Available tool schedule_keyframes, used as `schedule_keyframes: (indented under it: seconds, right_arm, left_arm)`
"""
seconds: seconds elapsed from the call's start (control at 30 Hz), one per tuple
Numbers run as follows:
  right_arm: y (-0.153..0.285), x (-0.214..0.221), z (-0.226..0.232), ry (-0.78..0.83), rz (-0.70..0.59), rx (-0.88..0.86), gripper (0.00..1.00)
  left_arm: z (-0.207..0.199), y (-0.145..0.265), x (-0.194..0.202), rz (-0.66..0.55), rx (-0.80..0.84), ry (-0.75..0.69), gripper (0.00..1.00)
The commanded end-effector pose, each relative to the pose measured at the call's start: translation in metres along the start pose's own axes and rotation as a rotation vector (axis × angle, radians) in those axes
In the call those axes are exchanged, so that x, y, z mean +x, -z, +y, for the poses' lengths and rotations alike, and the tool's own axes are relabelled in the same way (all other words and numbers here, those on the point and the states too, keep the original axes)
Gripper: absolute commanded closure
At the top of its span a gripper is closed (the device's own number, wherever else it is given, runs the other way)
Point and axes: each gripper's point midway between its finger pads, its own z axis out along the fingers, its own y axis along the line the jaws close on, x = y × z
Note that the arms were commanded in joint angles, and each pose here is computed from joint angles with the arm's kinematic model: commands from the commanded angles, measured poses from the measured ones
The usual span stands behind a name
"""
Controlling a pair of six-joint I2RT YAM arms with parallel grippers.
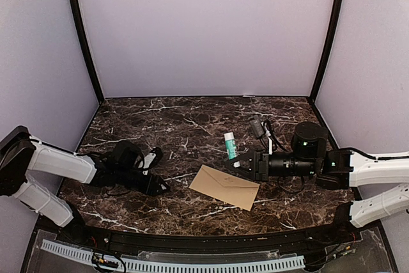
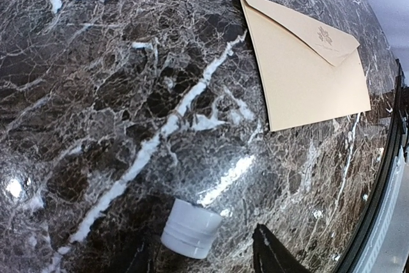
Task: Place the letter into the envelope and seal it
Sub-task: Pick up the solid glue cap from the center of the board.
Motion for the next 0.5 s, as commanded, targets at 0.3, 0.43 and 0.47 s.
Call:
schedule_keyframes:
  seconds: [0.3,0.43,0.47]
  right_arm:
    - [-0.001,-0.01,0.007,0.019,-0.024,-0.023,0.96]
    - [-0.001,-0.009,0.007,0.021,-0.023,-0.023,0.96]
    - [-0.001,-0.009,0.006,0.02,-0.023,-0.022,0.96]
  left_arm:
    - [-0.006,-0.006,0.011,0.049,-0.004,-0.048,0.53]
    - [-0.011,-0.008,0.016,0.065,-0.003,-0.073,0.53]
    - [-0.012,-0.008,0.017,0.068,-0.001,-0.081,0.53]
